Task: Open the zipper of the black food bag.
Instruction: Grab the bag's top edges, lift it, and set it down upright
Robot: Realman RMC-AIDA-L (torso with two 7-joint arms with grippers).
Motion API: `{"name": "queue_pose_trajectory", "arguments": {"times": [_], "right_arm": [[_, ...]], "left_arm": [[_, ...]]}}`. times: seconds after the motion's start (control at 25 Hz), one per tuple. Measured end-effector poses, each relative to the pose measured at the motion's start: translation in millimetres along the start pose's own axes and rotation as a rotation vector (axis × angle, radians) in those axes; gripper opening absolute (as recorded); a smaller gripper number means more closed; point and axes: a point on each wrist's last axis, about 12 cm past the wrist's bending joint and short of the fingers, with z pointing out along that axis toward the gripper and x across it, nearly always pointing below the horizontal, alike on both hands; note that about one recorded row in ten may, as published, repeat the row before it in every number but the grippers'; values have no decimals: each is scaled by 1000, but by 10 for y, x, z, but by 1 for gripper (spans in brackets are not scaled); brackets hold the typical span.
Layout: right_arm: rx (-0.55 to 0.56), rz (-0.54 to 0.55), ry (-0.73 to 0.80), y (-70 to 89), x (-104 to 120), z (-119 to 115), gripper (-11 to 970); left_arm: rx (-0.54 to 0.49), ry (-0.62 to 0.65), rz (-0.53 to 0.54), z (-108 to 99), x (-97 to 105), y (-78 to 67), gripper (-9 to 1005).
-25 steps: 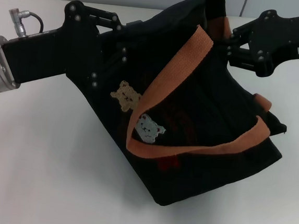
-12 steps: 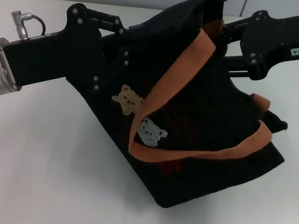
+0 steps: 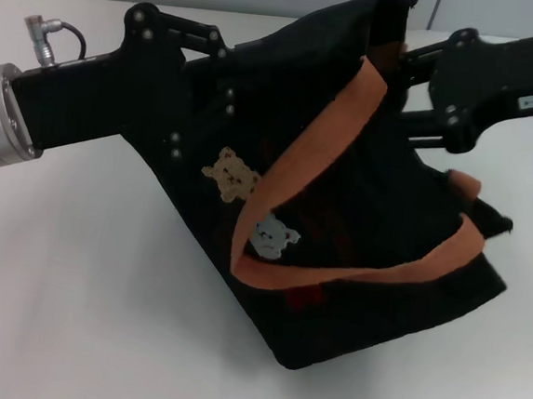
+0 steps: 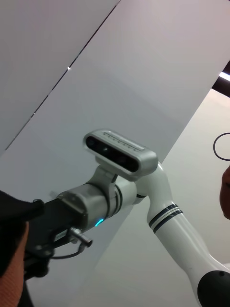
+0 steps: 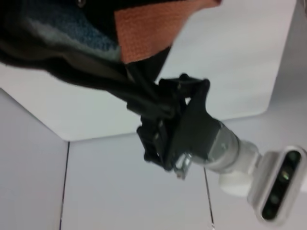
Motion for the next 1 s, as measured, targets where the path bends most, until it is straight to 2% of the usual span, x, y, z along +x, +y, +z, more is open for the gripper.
{"name": "queue_pose_trajectory", "arguments": {"times": [0.44, 0.84, 1.0], "right_arm": [[27, -42, 59, -11, -21, 210, 447], [64, -84, 54, -12, -31, 245, 232], [61, -110, 49, 34, -19, 201, 101]], "left_arm": [[12, -17, 7, 28, -11, -7, 102], [6, -21, 9, 20, -16, 2, 100], [-2, -23, 8, 19, -17, 5, 99]]}}
